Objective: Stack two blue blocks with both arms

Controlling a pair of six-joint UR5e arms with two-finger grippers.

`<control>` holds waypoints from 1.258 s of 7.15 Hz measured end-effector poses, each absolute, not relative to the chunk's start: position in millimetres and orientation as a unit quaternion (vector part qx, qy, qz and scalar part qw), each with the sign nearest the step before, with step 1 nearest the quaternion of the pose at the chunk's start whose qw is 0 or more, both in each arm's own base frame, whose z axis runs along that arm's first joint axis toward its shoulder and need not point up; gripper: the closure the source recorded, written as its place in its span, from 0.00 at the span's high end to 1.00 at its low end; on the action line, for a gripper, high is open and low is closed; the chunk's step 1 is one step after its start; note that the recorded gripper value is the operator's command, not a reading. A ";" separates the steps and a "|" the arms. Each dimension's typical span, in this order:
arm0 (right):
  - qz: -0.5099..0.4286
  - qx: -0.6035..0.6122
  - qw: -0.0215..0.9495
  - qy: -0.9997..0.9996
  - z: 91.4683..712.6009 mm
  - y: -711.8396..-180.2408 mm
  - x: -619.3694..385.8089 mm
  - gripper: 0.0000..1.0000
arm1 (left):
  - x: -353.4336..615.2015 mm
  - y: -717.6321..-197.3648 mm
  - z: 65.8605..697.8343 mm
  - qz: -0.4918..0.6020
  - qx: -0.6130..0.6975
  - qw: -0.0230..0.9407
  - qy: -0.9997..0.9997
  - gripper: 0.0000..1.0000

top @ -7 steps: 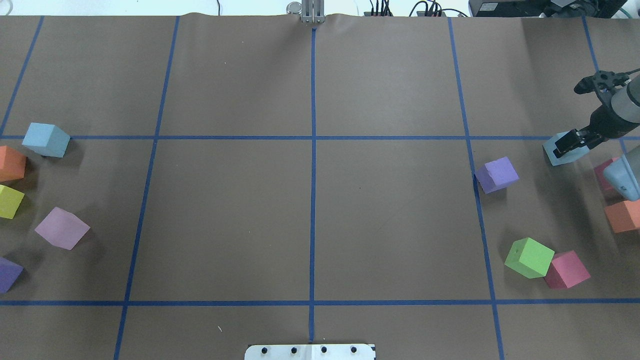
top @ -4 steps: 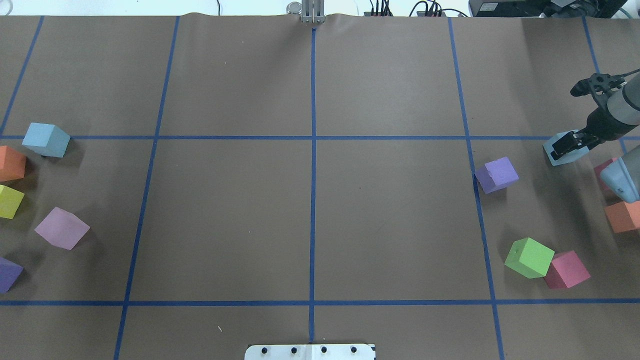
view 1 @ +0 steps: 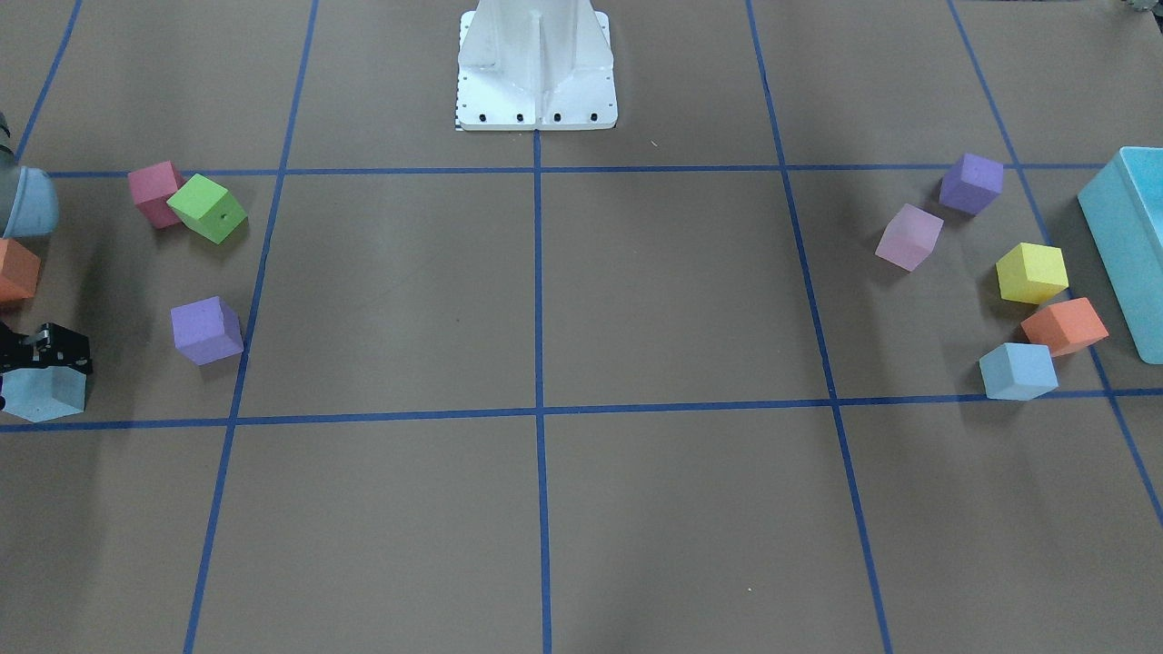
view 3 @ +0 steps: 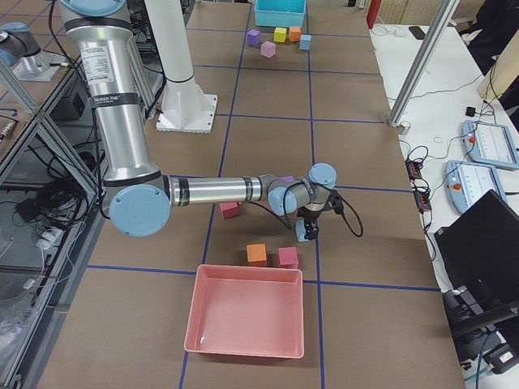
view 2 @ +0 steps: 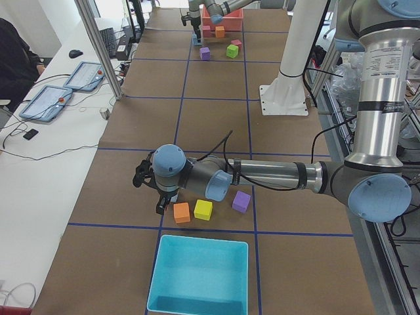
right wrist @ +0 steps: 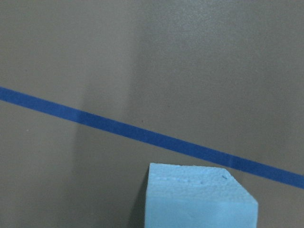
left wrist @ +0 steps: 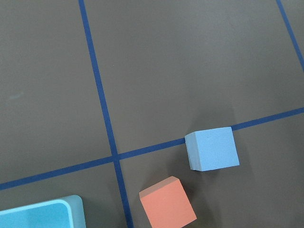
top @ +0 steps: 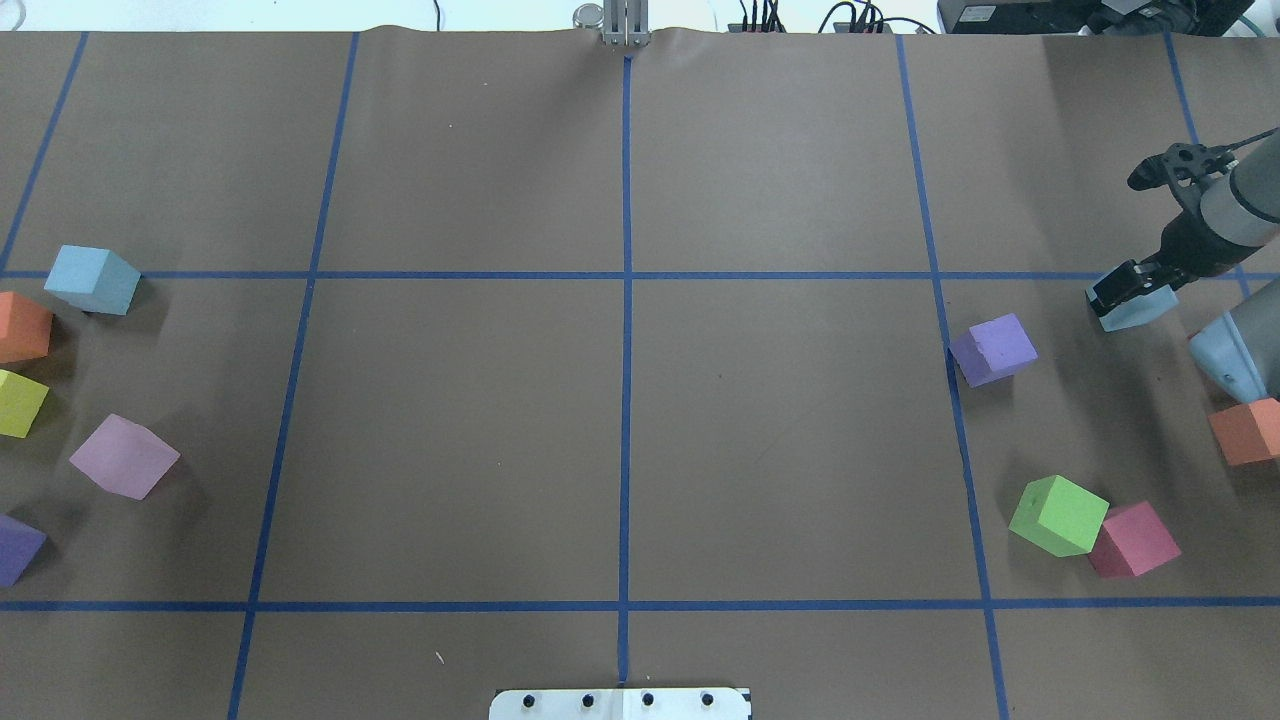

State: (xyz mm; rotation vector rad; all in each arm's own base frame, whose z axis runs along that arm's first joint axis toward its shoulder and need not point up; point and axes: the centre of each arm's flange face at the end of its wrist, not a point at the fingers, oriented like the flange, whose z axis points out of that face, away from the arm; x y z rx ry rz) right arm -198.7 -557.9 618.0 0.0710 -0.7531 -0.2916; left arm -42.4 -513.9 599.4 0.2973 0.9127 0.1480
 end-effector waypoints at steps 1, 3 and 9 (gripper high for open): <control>-0.143 0.037 0.921 -0.362 617.5 -558.8 -200.2 0.93 | -42.4 -513.9 599.5 0.071 0.143 0.884 0.438 0.98; -0.144 0.039 0.922 -0.357 616.7 -560.6 -202.6 0.79 | -42.3 -514.3 599.1 0.071 0.143 0.884 0.438 0.98; -0.145 0.050 0.923 -0.352 607.2 -569.5 -206.2 0.34 | -41.7 -514.6 599.0 0.072 0.142 0.884 0.438 0.98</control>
